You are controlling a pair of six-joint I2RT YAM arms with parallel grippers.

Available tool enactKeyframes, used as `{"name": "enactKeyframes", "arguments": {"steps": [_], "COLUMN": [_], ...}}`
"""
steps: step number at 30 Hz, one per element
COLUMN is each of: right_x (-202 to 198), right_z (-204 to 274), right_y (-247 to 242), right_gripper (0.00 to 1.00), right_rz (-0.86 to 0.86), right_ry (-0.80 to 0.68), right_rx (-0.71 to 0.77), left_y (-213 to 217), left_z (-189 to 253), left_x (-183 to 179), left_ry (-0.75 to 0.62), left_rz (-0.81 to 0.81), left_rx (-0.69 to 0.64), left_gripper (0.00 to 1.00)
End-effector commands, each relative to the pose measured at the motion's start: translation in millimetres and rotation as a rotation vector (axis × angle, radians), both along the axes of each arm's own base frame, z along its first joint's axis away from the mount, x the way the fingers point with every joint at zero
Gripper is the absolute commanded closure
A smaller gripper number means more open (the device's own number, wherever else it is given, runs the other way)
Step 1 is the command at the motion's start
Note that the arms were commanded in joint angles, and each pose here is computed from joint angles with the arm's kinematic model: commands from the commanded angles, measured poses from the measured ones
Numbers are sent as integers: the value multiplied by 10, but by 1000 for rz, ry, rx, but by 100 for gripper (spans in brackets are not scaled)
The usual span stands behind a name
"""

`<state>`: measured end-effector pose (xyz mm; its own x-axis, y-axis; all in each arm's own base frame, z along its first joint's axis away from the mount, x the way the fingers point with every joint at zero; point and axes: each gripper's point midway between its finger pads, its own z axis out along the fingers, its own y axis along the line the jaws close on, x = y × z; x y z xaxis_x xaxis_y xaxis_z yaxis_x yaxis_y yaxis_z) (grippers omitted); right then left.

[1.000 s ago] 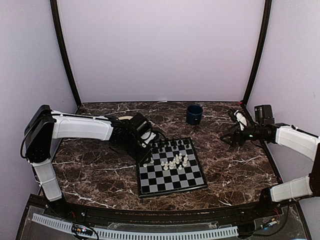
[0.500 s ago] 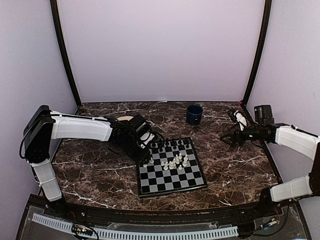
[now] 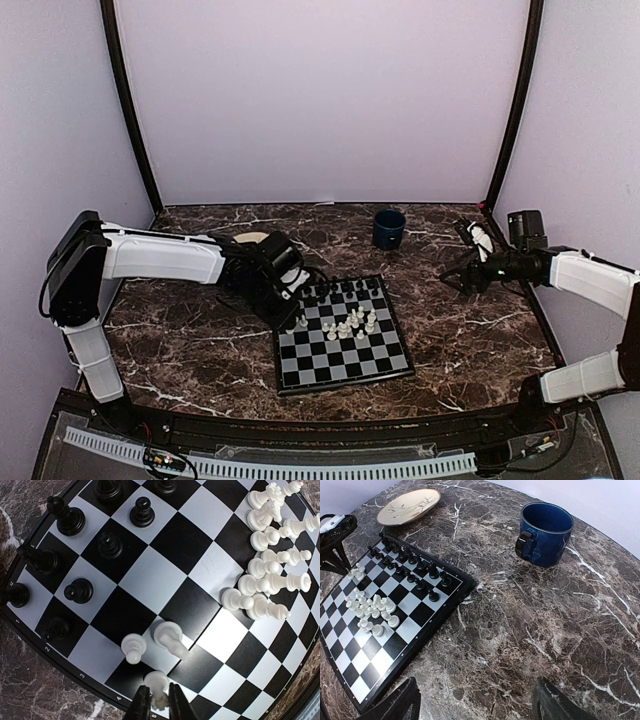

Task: Set up the chess pieces on the board
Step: Pick up the rook from the chessboard.

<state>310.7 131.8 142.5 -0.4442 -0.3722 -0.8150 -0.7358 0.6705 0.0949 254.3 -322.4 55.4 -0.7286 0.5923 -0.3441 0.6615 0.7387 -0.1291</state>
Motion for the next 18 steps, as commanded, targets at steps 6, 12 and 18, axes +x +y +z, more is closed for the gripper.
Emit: {"name": "enactKeyframes", "arguments": {"steps": [6,12,18], "right_x": [13,9,2], "right_z": [51,61,71], "right_y": [19,24,30], "right_gripper": [24,24,24], "right_rz": [17,19,24], "right_ry": [-20,-20,-23], "right_rx": [13,15,18], "left_y": [-31,-102,-92], "left_z": [254,491,425], "left_x": [-202,-573,-1040], "left_ry": [1,11,87], "left_rz": [-65,-215,-369], "left_rx": [-19,-93,-89], "left_gripper": [95,96,97]}}
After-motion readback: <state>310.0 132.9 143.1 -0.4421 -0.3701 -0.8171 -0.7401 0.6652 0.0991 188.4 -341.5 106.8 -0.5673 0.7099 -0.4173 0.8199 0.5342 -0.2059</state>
